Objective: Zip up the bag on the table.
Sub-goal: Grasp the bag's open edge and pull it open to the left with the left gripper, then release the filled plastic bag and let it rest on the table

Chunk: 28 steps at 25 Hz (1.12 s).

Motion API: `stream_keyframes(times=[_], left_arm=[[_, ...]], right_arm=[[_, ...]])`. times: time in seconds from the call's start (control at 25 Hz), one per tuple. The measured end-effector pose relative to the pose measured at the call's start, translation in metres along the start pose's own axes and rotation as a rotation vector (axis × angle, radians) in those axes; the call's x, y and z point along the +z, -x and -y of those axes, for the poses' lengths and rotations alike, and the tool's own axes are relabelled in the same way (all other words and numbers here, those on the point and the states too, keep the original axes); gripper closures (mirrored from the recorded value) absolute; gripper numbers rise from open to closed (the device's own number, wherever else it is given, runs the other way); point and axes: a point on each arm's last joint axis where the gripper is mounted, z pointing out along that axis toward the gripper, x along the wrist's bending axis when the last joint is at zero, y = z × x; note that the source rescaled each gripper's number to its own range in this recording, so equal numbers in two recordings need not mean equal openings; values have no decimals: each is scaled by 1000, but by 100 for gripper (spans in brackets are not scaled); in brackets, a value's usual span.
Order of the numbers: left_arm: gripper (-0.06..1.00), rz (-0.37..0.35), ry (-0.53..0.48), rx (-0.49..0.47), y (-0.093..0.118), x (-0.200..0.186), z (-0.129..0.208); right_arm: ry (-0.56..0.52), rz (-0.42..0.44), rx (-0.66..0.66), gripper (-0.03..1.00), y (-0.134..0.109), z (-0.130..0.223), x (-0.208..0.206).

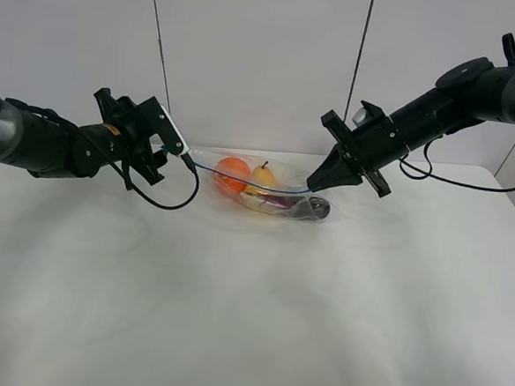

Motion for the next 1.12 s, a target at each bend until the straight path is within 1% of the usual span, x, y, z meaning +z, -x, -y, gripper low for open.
stream_keyframes(times=[0.08, 0.16, 0.24, 0.28, 0.44, 0.52, 0.6, 0.68, 0.76, 0.84, 0.88, 0.96, 1.04, 1.12], left_arm=[[-2, -17, -10, -25, -5, 1, 6], [-4, -38, -33, -56, -13, 2, 15], [-5, -58, -54, -114, -21, 2, 25], [-5, -70, -66, -156, -25, 2, 30], [-5, -108, -104, -388, -32, 2, 42], [-5, -95, -136, -486, -32, 3, 44], [-5, -54, -168, -551, -33, 5, 43], [-5, 16, -205, -605, -33, 8, 39], [-5, 96, -238, -651, -39, 12, 34], [-5, 218, -287, -693, -44, 13, 28], [-5, 261, -299, -713, -49, 14, 25], [-5, 382, -337, -750, -53, 12, 17], [-5, 477, -366, -787, -59, 9, 9], [-5, 576, -420, -844, -60, 3, 2]], right_arm=[[-1, 0, 0, 97, 0, 0, 0], [-1, 0, 0, 97, 0, 0, 0], [-1, 0, 0, 97, 0, 0, 0], [-1, 0, 0, 97, 0, 0, 0], [-2, 1, 0, 97, 0, 0, 0], [-3, 2, 0, 97, 0, 0, 0], [-3, 2, 0, 97, 0, 0, 0], [-4, 3, -1, 97, 1, 0, 0], [-4, 3, -1, 97, 1, 0, 0], [-4, 3, -1, 97, 1, 0, 0], [-4, 3, -1, 97, 1, 0, 0], [-4, 3, -1, 97, 1, 0, 0], [-4, 3, -1, 97, 1, 0, 0], [-4, 3, -1, 97, 1, 0, 0]])
